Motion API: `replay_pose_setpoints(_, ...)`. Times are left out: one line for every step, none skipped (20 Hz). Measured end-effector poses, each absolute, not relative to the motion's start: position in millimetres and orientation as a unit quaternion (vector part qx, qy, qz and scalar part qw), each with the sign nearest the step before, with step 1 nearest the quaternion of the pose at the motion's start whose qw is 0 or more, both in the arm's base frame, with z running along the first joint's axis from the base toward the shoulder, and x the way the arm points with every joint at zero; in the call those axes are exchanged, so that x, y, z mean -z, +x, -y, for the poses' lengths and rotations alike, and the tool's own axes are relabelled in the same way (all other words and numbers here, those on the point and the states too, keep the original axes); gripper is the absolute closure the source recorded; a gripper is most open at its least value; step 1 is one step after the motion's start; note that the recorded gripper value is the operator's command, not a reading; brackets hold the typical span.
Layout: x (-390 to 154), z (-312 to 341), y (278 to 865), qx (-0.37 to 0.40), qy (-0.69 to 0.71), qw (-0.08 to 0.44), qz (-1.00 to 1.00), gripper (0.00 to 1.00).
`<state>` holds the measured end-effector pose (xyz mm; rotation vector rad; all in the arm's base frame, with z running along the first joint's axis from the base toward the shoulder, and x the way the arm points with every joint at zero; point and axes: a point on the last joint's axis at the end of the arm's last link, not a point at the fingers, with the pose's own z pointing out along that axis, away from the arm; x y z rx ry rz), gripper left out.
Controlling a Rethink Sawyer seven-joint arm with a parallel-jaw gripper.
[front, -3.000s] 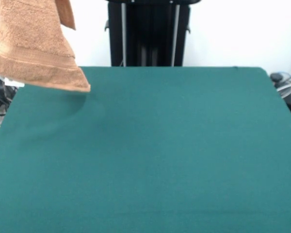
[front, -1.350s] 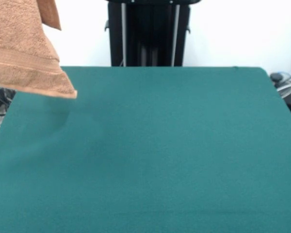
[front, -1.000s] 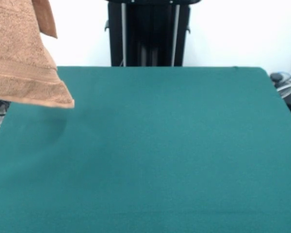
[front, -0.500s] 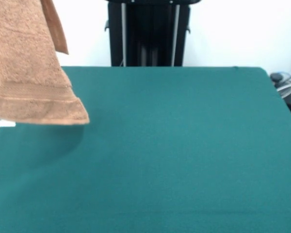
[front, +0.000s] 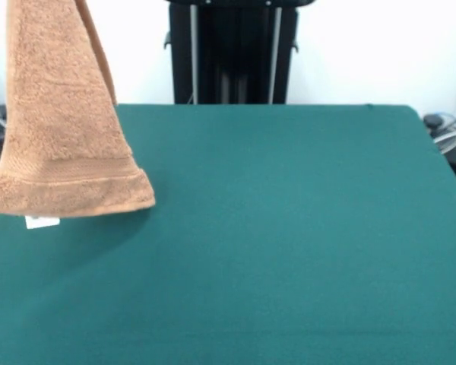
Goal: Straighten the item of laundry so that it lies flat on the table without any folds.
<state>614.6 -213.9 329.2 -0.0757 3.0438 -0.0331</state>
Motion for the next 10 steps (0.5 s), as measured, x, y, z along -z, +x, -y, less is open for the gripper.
replay_pose_setpoints(-327, 213, 616, 0.011, -0.026, 0.050, -0.998, 1.00)
replay_pose_setpoints(-326, 212, 617, 0.011, -0.027, 0.052, -0.998, 1.00)
replay_pose_setpoints(-324, 212, 619, 0.013, -0.028, 0.056, -0.998, 1.00)
replay_pose_setpoints(-323, 211, 620, 0.014, -0.029, 0.060, -0.998, 1.00)
replay_pose_setpoints(-321, 211, 622, 0.017, -0.030, 0.066, -0.997, 1.00)
replay_pose_setpoints(-319, 210, 625, 0.021, -0.032, 0.076, -0.996, 1.00)
replay_pose_setpoints(-318, 209, 627, 0.024, -0.033, 0.083, -0.996, 1.00)
replay_pose_setpoints(-317, 208, 628, 0.027, -0.033, 0.090, -0.995, 1.00)
replay_pose_setpoints(-317, 208, 629, 0.030, -0.034, 0.096, -0.994, 1.00)
replay_pose_setpoints(-316, 208, 630, 0.033, -0.034, 0.102, -0.994, 1.00)
